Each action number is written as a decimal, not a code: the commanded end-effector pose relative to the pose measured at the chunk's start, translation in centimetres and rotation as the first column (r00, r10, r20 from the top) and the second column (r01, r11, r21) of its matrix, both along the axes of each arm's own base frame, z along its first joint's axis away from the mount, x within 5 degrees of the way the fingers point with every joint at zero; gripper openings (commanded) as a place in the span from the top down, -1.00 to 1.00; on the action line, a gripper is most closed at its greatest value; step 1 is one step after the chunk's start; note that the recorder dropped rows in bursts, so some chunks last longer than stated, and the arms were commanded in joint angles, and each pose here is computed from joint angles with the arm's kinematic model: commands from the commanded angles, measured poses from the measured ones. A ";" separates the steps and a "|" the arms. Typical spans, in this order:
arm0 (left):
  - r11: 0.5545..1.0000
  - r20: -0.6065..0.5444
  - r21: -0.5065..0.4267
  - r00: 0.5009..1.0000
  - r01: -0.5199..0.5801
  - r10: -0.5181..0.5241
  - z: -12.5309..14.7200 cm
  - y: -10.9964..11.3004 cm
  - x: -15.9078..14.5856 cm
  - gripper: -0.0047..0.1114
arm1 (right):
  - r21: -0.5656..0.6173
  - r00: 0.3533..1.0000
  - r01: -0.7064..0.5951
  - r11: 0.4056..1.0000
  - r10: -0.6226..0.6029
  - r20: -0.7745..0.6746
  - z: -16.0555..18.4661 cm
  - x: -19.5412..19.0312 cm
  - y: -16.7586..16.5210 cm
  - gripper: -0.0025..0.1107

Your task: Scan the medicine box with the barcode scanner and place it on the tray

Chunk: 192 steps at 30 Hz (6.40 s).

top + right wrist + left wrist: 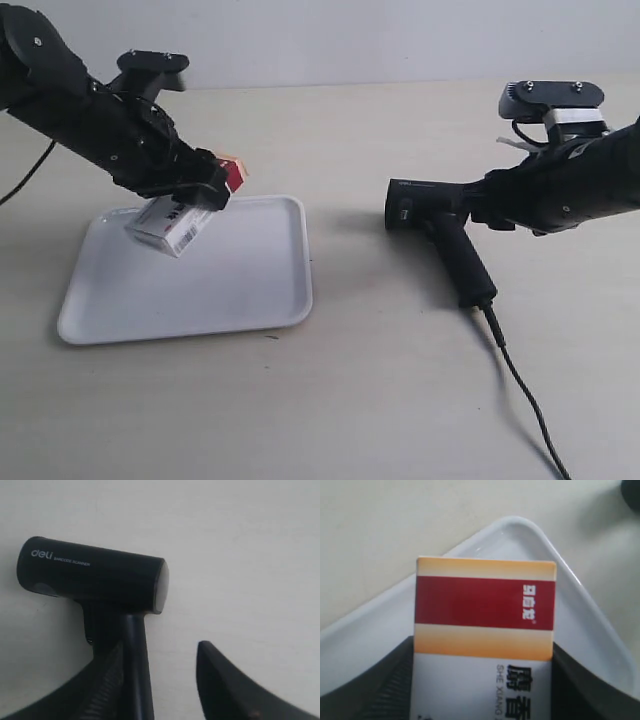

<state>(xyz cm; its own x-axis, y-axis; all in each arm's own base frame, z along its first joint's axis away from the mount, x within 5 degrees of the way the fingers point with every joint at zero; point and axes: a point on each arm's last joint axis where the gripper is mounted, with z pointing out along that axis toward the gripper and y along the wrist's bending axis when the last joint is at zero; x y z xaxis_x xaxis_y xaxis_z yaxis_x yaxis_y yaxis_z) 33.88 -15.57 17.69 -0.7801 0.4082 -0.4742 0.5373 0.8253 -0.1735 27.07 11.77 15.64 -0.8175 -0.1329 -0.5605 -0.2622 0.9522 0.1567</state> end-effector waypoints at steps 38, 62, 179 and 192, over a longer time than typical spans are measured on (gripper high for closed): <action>0.954 -0.104 -0.072 0.954 -0.290 0.282 -1.6 0.2 0.8 0.91 | -0.136 0.955 -0.287 0.948 0.272 -0.116 -6.1 4.4 4.9 0.09; 0.952 -0.093 -0.077 0.953 -0.295 0.288 -1.5 0.2 0.9 0.91 | -0.113 0.960 -0.248 0.962 0.229 -0.161 -6.7 4.1 4.9 0.28; 0.902 -0.037 0.224 0.929 0.368 -0.369 -6.9 -1.2 -0.9 0.37 | -0.208 0.982 -0.161 0.965 0.136 -0.127 -3.6 2.5 7.6 0.62; 0.916 -0.036 0.205 0.938 0.345 -0.345 -6.9 -1.3 -0.9 -0.50 | -0.200 0.983 -0.160 0.967 0.138 -0.119 -3.6 2.5 7.7 -0.48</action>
